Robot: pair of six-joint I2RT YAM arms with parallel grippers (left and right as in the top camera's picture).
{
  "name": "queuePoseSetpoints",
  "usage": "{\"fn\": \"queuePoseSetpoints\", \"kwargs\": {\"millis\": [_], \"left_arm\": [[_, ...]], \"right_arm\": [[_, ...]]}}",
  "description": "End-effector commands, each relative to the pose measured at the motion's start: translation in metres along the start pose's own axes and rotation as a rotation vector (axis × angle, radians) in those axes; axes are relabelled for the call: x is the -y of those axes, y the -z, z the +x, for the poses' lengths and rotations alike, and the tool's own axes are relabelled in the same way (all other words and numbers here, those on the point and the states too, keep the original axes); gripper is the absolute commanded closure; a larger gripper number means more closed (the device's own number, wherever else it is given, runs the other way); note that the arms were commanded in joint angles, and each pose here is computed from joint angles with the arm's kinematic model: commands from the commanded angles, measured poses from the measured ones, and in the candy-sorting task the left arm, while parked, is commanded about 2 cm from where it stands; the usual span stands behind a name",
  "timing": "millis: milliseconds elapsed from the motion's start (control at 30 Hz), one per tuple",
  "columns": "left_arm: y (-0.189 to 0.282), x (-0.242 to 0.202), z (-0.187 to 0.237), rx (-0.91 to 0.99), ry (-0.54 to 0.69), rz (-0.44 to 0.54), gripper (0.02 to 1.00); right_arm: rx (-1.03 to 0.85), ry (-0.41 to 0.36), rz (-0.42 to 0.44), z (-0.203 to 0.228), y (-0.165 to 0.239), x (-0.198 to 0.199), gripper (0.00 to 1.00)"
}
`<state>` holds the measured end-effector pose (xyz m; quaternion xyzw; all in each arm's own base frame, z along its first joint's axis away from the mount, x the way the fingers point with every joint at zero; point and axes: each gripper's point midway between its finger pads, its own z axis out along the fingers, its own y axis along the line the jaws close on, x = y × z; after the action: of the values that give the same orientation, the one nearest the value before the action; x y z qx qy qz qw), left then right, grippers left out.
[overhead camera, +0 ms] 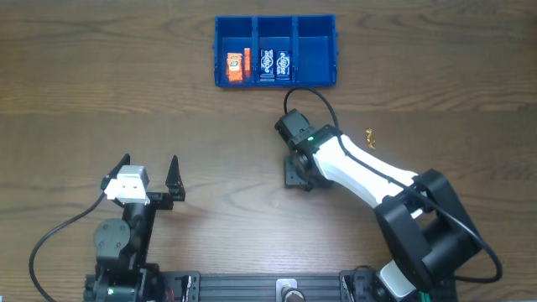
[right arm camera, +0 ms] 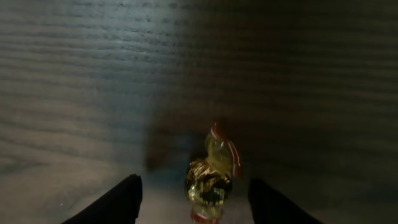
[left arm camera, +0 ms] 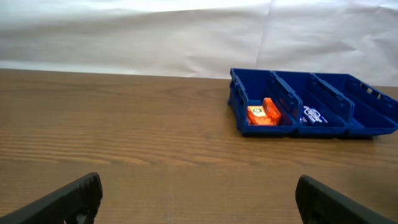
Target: Sort Candies Into Trays
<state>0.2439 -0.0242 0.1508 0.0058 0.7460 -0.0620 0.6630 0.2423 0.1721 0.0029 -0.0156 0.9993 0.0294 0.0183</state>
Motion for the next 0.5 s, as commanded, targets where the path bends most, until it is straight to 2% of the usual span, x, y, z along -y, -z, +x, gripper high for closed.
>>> {"fn": "queuePoseSetpoints", "kwargs": {"millis": [33,100,300,500], "left_arm": [[-0.0007,-0.0008,0.0165,-0.053,-0.014,0.001,0.020],[-0.0007,-0.0008,0.0165,-0.053,-0.014,0.001,0.020],[-0.0007,-0.0008,0.0165,-0.053,-0.014,0.001,0.020],[-0.0007,-0.0008,0.0165,-0.053,-0.014,0.001,0.023]], "right_arm": [[-0.008,-0.012,0.019,0.0013,-0.0068,0.0028,0.535],[-0.008,-0.012,0.019,0.0013,-0.0068,0.0028,0.619],[-0.008,-0.013,0.024,0.0013,-0.0070,0.0037,0.691],[-0.006,-0.020,0.028,0.0010,-0.0074,0.0043,0.838]]}}
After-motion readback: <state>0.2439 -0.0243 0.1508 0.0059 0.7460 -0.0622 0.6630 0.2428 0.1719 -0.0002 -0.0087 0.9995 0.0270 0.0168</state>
